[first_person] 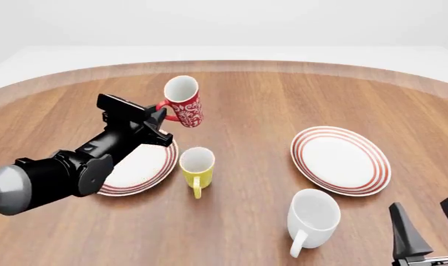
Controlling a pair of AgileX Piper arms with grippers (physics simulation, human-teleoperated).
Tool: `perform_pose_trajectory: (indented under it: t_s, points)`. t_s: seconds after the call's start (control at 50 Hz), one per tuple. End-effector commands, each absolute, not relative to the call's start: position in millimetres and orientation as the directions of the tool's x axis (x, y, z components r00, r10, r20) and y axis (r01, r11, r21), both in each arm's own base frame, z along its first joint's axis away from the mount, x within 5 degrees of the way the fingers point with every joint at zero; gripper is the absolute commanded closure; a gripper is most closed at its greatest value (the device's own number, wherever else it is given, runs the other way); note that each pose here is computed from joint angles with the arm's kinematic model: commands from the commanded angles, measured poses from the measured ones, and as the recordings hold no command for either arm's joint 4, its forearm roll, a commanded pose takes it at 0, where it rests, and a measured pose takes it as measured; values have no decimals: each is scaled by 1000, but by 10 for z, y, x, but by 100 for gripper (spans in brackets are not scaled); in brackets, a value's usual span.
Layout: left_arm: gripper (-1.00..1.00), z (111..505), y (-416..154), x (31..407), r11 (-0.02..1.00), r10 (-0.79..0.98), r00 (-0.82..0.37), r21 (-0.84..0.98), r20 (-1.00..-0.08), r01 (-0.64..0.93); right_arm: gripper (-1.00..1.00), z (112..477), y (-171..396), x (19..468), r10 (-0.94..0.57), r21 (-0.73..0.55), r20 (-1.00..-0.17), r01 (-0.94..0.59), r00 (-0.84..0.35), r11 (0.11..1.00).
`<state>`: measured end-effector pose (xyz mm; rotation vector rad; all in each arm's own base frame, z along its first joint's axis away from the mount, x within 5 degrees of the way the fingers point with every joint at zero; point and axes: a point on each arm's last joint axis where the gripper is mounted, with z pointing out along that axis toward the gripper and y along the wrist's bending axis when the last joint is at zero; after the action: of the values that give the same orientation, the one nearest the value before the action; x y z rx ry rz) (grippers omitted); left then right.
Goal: Put the red mug on the left plate.
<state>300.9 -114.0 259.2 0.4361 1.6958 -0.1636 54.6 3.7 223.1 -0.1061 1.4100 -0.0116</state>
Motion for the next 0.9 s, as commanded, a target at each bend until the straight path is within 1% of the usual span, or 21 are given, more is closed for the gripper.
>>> perform_pose_trajectory:
  t_s: [0.02, 0.52, 0.9]
  points:
    - [100, 2562, -965, 3019, 934, 194, -98, 153, -976, 324, -100, 2207, 37, 550, -71, -80, -985, -55, 159, 995]
    - [100, 2332, -620, 2908, 965, 161, -121, 131, -980, 226, -100, 2199, 38, 552, -72, -81, -985, -57, 156, 995]
    - [100, 2100, -485, 2849, 974, 155, -158, 124, -975, 189, -100, 2197, 38, 552, -72, -82, -985, -56, 154, 995]
